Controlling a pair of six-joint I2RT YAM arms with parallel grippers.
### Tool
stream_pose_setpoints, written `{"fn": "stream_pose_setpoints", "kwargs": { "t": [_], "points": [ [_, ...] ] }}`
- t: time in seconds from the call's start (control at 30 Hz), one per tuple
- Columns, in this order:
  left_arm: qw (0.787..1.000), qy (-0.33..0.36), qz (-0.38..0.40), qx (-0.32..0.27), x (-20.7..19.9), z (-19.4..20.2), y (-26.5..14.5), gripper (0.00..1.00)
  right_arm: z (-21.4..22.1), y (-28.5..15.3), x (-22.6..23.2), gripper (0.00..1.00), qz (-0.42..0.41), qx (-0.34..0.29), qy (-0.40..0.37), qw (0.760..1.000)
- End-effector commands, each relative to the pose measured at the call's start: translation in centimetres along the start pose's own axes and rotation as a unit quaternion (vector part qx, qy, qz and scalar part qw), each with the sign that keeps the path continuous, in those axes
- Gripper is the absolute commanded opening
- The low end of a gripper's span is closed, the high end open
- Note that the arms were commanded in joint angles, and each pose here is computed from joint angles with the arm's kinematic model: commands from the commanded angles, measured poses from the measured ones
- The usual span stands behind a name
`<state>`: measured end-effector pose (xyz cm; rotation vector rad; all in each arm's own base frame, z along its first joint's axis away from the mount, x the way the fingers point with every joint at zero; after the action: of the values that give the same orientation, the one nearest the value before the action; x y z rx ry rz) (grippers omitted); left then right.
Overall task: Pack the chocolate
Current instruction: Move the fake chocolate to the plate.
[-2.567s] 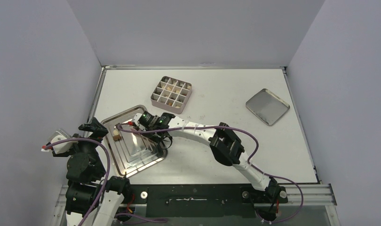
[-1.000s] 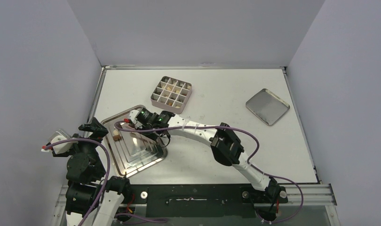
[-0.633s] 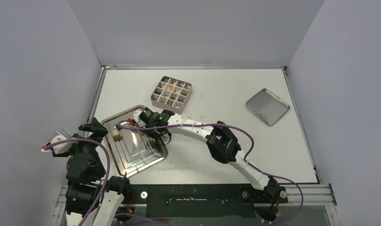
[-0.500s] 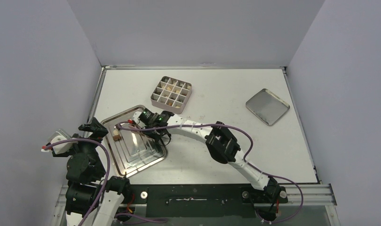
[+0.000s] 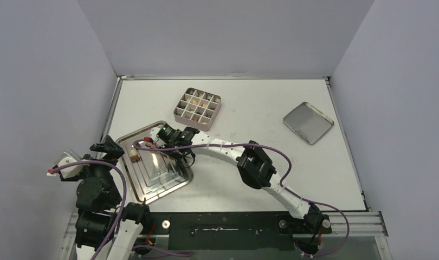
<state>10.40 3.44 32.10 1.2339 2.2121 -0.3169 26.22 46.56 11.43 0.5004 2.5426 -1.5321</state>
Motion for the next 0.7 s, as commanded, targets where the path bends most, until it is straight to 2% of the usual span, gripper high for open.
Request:
{"fn": "stream_pose_setpoints", "kwargs": {
  "t": [0.0, 0.13, 0.27, 0.67],
  "points": [
    [1.000, -0.011, 0.007, -0.016, -0.2, -0.7, -0.1, 0.95, -1.2, 0.1, 0.3, 0.31, 0.017, -0.011, -0.012, 1.000],
    [1.000, -0.013, 0.008, -0.017, -0.2, -0.8, -0.1, 0.95, -1.4, 0.0, 0.4, 0.38, 0.025, -0.012, -0.020, 0.999],
    [1.000, -0.014, 0.008, -0.017, -0.2, -0.8, -0.2, 0.95, -1.7, 0.2, 0.6, 0.35, 0.026, -0.014, -0.024, 0.999],
    [1.000, -0.017, 0.007, -0.019, -0.1, -0.8, -0.2, 0.95, -2.1, 0.8, 1.4, 0.35, 0.044, -0.007, -0.048, 0.998]
  ]
}}
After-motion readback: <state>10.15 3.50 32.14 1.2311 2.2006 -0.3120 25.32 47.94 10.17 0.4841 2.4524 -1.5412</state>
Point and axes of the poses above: each gripper's point midway between its finger pads, its own y axis out along the fingers, its own x axis along the line the jaws close on, z = x × y, the point moved 8 cm from there along -y, back along the fingers, and after that the axes turned 8 degrees about -y, right-handed, at the moved point
